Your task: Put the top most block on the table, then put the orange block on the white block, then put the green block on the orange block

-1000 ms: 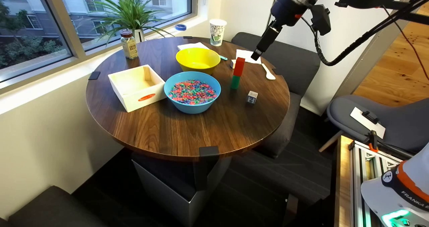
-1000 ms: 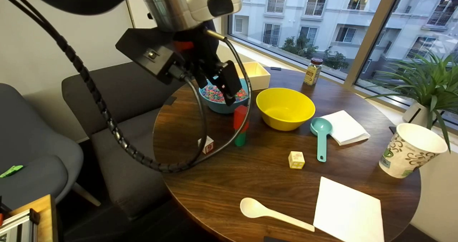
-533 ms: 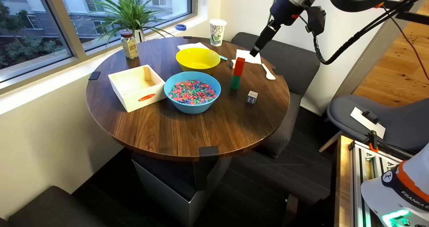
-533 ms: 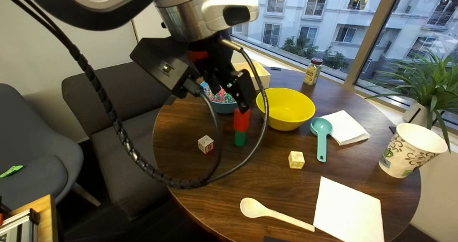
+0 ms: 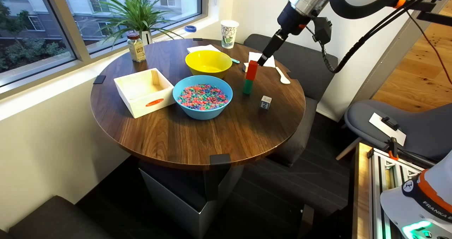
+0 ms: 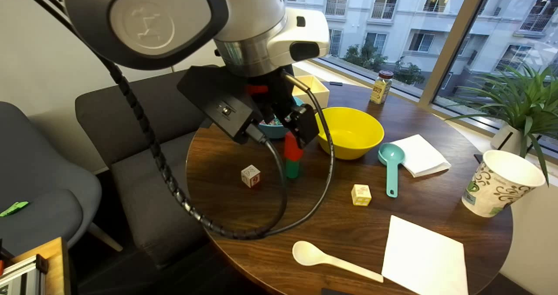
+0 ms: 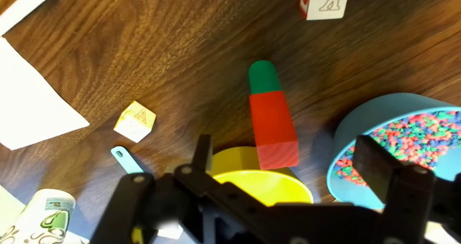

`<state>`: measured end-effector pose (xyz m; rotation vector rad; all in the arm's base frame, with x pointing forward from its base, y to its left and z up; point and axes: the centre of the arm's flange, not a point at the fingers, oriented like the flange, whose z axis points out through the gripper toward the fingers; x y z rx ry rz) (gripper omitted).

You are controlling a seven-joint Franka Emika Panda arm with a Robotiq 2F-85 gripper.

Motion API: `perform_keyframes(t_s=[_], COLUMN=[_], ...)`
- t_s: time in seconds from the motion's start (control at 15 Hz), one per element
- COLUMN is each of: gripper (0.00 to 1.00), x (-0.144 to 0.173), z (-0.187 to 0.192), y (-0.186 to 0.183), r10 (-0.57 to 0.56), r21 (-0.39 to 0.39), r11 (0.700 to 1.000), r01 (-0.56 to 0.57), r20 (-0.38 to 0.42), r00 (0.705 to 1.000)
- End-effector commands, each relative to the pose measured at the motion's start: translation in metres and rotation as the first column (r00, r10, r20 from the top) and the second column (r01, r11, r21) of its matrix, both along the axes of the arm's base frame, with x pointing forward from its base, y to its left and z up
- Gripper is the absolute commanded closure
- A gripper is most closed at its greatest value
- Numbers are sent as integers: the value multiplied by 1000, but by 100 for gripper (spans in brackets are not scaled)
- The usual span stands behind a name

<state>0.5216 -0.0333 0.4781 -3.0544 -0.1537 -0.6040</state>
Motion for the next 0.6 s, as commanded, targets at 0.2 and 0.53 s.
perform_keyframes(t_s=[0.2,0.53], gripper=[0,14], x=[22,31], z=[-15,-19], y=[1,0], r10=[45,64], r21=[25,30], r11=[999,998], r01=[-45,-64], r20=[1,-4], r00=[999,998])
